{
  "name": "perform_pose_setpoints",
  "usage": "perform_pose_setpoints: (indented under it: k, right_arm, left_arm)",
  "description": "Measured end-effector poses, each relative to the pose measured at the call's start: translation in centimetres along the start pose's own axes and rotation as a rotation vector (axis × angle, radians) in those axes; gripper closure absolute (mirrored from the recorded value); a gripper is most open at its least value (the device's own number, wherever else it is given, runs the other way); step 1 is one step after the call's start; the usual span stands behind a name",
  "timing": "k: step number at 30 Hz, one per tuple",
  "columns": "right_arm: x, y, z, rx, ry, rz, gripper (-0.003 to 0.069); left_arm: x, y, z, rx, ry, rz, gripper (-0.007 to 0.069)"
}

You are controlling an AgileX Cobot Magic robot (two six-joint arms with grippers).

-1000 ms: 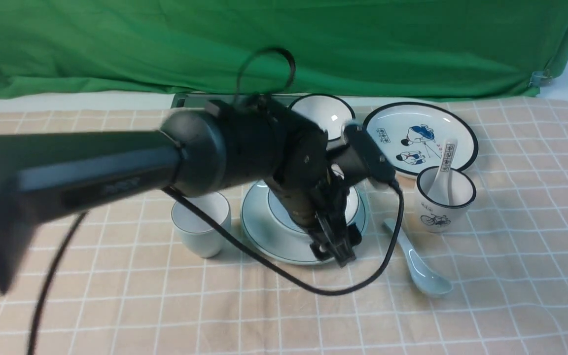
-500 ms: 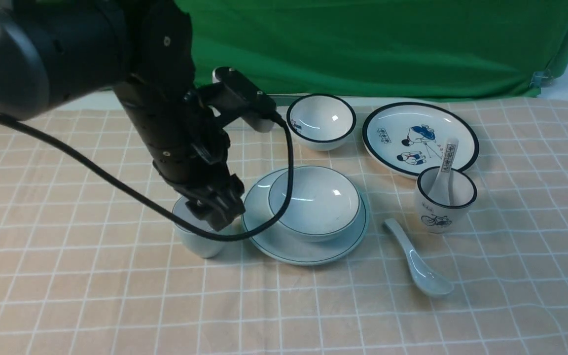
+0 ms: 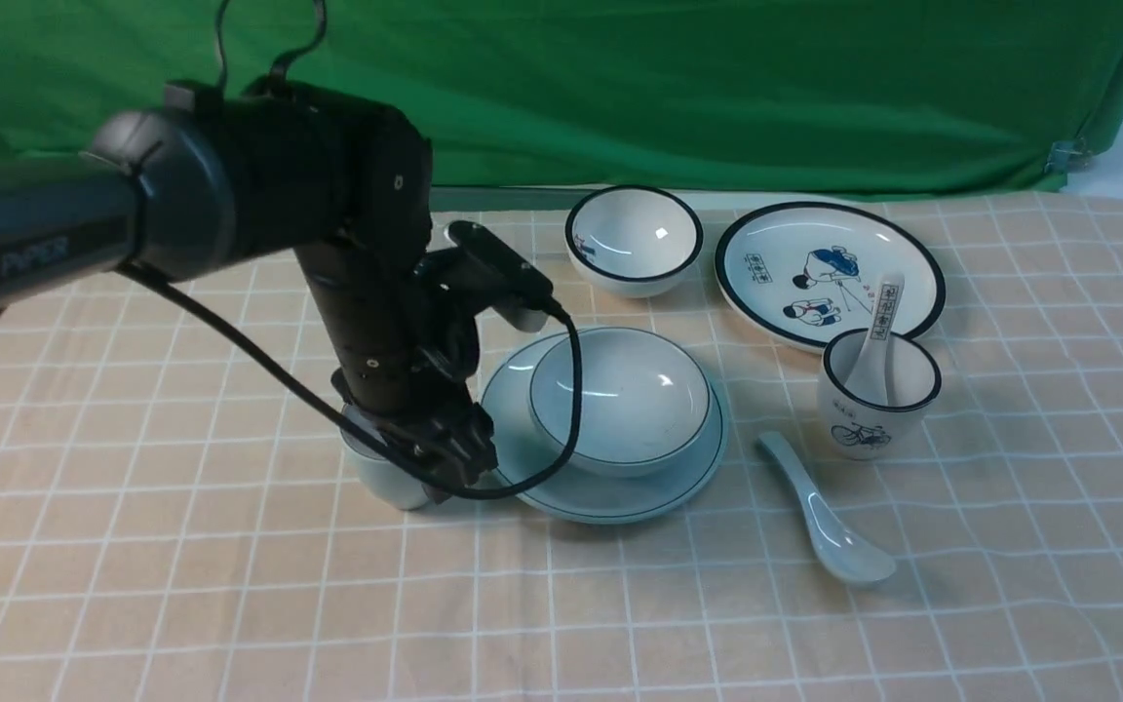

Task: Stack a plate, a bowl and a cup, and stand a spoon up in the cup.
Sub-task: Use the left arm to grab a blue teacup, then use the left arm to put the blue teacup into the blue rice bowl in the middle

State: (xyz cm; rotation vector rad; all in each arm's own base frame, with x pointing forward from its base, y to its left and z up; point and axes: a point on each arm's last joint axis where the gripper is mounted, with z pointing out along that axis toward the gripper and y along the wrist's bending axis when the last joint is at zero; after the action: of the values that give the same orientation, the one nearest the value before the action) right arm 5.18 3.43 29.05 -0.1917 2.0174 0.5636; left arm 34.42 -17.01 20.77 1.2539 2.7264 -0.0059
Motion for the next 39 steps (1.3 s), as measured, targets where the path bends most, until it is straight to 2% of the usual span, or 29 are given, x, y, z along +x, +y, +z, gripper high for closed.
perform_pose_setpoints:
  k: [2,3,4,5,8,12,13,17,19,24,32,36,39]
  right_arm:
    - [0.0,0.0,0.0,0.000,0.003,0.000,0.0473]
    - [0.1,0.0,0.0,0.001,0.006,0.000,0.0473]
    - [0.1,0.0,0.0,0.001,0.008,0.000,0.0473]
    - [0.1,0.0,0.0,0.001,0.009,0.000,0.0473]
    - [0.1,0.0,0.0,0.001,0.011,0.000,0.0473]
    - [0.1,0.0,0.0,0.001,0.011,0.000,0.0468]
    - [0.1,0.0,0.0,0.001,0.011,0.000,0.0465]
    - [0.0,0.0,0.0,0.001,0.005,0.000,0.0463]
    - [0.0,0.0,0.0,0.000,0.002,0.000,0.0463]
    - [0.2,0.0,0.0,0.003,0.023,0.000,0.0463]
    - [0.7,-0.1,0.0,0.009,0.076,-0.001,0.0456]
    - [0.8,-0.1,0.0,0.010,0.085,-0.001,0.0412]
    - [0.7,-0.1,0.0,0.010,0.089,-0.001,0.0352]
  left_arm:
    - [0.0,0.1,0.1,-0.014,0.000,-0.003,0.0319]
    - [0.0,0.2,0.1,-0.015,0.000,-0.004,0.0394]
    - [0.0,0.2,0.1,-0.014,0.002,-0.005,0.0431]
    - [0.0,0.1,0.0,-0.012,0.008,-0.004,0.0517]
    - [-0.1,-0.5,-1.0,-0.002,0.025,0.001,0.0585]
    - [-1.4,-2.1,-4.6,-0.031,-0.075,0.040,0.0588]
    - [-2.7,-3.4,-7.2,-0.044,-0.171,0.080,0.0588]
    - [-4.9,-5.3,-8.8,-0.025,-0.271,0.155,0.0588]
    - [-6.8,-6.2,-7.5,-0.006,-0.284,0.188,0.0588]
    - [-9.4,-5.8,-2.4,-0.005,-0.207,0.215,0.0588]
    - [-10.7,-5.5,0.2,0.004,-0.172,0.231,0.0573]
    - [-10.7,-5.6,0.3,0.007,-0.171,0.247,0.0488]
    - [-10.8,-5.6,0.3,0.010,-0.172,0.241,0.0356]
